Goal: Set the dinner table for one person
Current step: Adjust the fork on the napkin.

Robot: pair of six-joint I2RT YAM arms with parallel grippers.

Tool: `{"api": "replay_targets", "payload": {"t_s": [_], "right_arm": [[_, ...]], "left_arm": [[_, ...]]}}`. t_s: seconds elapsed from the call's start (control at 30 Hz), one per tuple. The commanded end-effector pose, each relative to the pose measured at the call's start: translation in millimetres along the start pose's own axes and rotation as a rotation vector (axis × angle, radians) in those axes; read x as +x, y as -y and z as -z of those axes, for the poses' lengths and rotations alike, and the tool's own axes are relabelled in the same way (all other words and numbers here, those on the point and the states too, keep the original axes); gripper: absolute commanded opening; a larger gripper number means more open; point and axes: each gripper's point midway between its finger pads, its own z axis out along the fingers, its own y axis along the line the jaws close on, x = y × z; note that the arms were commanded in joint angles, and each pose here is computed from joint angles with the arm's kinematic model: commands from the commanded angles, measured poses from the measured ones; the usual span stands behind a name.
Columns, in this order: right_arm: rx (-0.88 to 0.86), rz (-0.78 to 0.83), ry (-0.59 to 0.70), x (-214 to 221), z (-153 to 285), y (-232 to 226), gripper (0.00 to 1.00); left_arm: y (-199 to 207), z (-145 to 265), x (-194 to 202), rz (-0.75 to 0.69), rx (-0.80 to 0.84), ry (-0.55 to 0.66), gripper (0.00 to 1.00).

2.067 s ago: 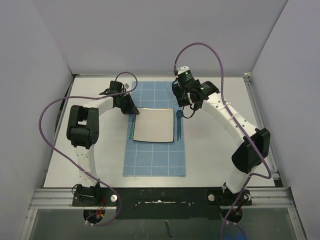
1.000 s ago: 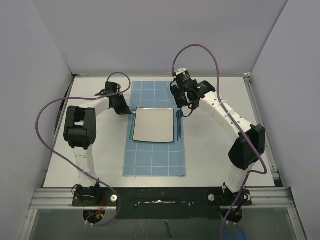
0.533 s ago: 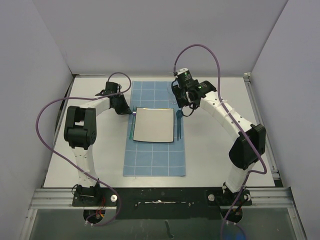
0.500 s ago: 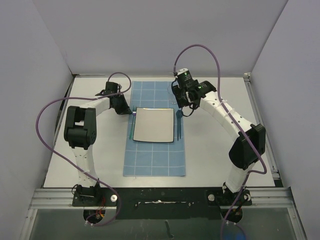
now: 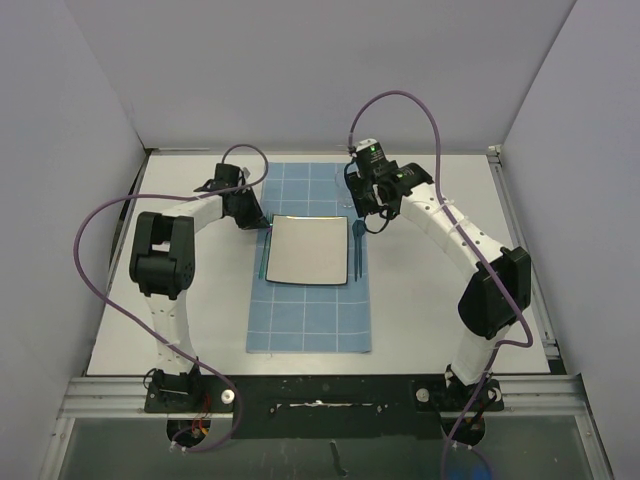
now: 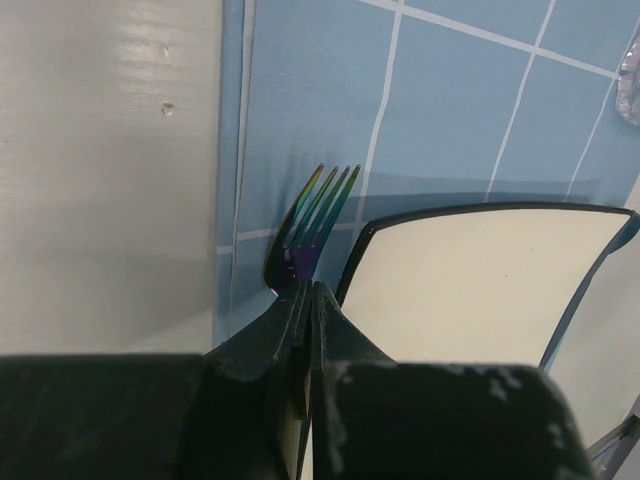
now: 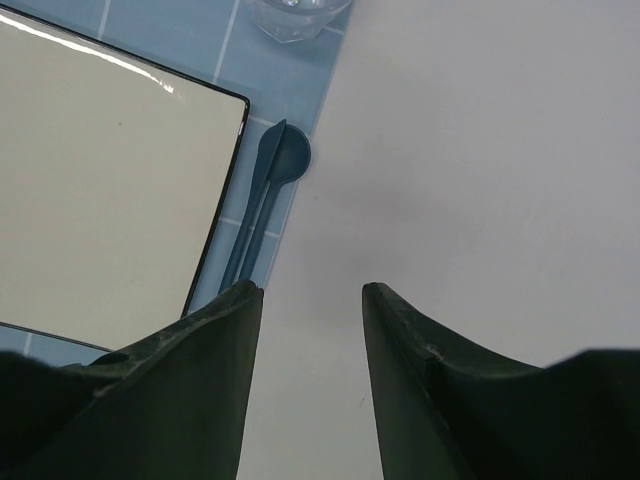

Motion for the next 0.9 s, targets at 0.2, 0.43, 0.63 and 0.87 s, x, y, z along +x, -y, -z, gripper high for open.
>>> {"api": "replay_targets", "payload": {"t_s": [0.2, 0.43, 0.63, 0.87], "right_arm": [[-0.018, -0.03, 0.058, -13.1, 2.0, 0.7, 0.45], [-0.018, -0.035, 0.056, -12.1, 1.3, 3.0, 0.45], [-0.025, -0.04, 0.057, -12.2, 0.0, 3.4, 0.45], [-0.042, -0.047, 0.066, -15.1, 0.3, 0.4, 0.45]], "left_arm": [[10.0, -9.3, -7.6, -0.029, 0.046, -0.007, 0.0], [-19.1, -27.4, 9.2, 0.032, -0.069, -0.073, 0.0], [-35.9, -23.0, 12.7, 0.07, -0.144, -0.067, 0.0], [-55.3, -15.7, 21.8, 0.13, -0.225, -0.073, 0.0]]}}
